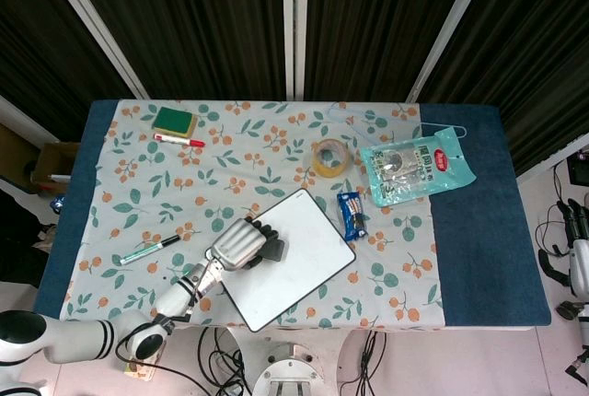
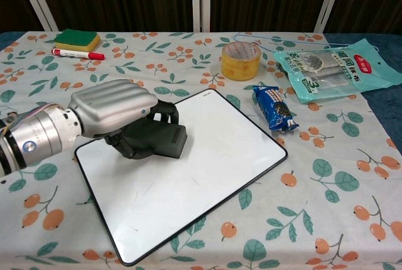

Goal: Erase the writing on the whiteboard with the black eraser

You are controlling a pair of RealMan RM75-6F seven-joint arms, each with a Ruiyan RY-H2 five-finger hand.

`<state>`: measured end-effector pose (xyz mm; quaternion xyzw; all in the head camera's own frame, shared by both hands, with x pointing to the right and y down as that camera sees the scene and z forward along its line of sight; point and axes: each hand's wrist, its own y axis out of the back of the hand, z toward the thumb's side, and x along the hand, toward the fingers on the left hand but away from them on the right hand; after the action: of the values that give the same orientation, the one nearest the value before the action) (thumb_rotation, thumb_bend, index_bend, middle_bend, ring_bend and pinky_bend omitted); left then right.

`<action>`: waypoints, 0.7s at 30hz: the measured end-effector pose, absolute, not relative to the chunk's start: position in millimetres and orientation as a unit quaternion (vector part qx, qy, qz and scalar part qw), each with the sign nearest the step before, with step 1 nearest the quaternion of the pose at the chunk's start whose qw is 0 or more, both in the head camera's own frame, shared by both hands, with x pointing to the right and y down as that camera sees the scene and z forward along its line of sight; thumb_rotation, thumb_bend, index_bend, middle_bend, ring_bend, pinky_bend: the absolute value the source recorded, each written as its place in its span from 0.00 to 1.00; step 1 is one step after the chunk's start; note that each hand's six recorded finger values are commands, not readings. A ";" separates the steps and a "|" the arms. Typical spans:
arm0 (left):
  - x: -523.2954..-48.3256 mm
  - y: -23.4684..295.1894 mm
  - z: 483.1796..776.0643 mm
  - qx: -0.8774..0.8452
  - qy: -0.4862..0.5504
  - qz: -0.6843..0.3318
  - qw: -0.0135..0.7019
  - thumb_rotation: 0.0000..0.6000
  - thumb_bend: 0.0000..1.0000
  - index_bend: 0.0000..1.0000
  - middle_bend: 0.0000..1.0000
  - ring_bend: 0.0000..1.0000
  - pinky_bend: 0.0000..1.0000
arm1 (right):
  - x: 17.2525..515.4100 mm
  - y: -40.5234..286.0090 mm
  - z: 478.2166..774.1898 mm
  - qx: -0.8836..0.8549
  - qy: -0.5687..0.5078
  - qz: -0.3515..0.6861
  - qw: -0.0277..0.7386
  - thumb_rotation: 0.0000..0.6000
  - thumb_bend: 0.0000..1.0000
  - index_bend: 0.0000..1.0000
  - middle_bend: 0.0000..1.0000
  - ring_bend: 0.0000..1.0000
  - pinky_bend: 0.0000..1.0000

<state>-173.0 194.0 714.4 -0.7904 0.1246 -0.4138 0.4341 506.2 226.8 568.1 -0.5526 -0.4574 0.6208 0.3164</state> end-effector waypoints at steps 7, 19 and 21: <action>-160.3 180.1 724.4 -0.787 0.139 -0.413 0.437 1.00 0.39 0.65 0.68 0.57 0.64 | 506.0 227.0 568.9 -0.553 -0.455 0.622 0.316 1.00 0.29 0.00 0.00 0.00 0.00; -144.8 136.6 735.7 -0.770 0.180 -0.421 0.445 1.00 0.39 0.65 0.68 0.57 0.65 | 507.3 225.6 571.2 -0.553 -0.455 0.624 0.312 1.00 0.29 0.00 0.00 0.00 0.00; -143.3 126.3 731.9 -0.766 0.196 -0.418 0.447 1.00 0.39 0.65 0.68 0.57 0.65 | 507.3 225.3 570.1 -0.553 -0.456 0.623 0.314 1.00 0.29 0.00 0.00 0.00 0.00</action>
<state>-143.3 126.3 731.9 -0.7659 0.1964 -0.4181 0.4472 507.3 225.3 570.1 -0.5530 -0.4558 0.6230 0.3135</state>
